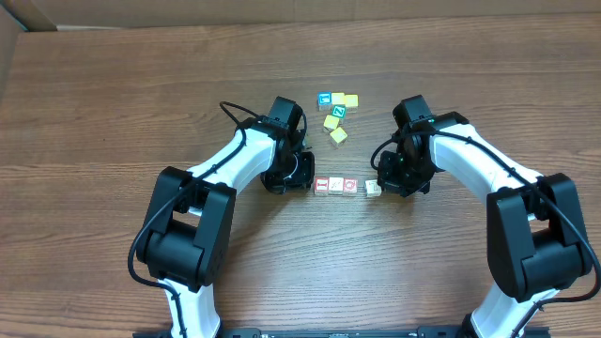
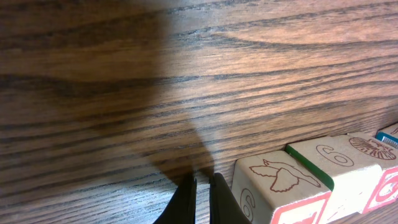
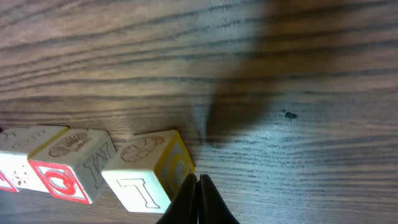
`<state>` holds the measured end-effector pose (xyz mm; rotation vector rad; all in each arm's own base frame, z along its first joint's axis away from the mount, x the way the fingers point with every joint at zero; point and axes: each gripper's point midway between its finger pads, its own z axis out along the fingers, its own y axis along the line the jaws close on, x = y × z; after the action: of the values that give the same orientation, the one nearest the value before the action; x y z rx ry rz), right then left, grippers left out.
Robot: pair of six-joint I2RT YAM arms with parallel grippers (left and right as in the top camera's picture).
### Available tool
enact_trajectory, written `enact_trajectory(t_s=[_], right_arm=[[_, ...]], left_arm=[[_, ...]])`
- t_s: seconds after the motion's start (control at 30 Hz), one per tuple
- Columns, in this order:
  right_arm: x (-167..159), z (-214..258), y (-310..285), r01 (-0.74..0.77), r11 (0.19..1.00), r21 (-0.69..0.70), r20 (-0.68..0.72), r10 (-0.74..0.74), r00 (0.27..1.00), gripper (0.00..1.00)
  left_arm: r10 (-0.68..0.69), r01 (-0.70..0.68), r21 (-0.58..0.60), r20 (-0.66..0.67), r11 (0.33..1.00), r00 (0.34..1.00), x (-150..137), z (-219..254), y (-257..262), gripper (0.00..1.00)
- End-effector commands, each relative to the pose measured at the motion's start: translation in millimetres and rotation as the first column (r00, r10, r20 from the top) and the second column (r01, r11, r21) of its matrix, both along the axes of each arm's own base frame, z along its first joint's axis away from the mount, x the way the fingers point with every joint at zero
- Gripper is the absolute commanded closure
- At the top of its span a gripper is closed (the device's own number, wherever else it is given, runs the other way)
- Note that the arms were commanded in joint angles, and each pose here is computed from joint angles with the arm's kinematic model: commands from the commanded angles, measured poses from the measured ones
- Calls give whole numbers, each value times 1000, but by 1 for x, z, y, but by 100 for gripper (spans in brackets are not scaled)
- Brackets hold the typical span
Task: Flip 4 blocks
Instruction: 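Push the row ends inward with left and right grippers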
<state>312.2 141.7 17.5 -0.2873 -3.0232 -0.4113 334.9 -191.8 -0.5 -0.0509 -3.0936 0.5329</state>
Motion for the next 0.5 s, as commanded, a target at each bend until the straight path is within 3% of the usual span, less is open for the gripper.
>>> enact_trajectory(t_s=[0.0, 0.47], right_arm=[[0, 1, 0, 9, 1000, 6, 5, -9, 1000, 96], [-2, 1, 9, 7, 998, 61, -2, -7, 1000, 96]], left_arm=[[-12, 13, 31, -37, 999, 999, -7, -15, 3, 96], [-12, 12, 24, -18, 1000, 1000, -3, -15, 1, 95]])
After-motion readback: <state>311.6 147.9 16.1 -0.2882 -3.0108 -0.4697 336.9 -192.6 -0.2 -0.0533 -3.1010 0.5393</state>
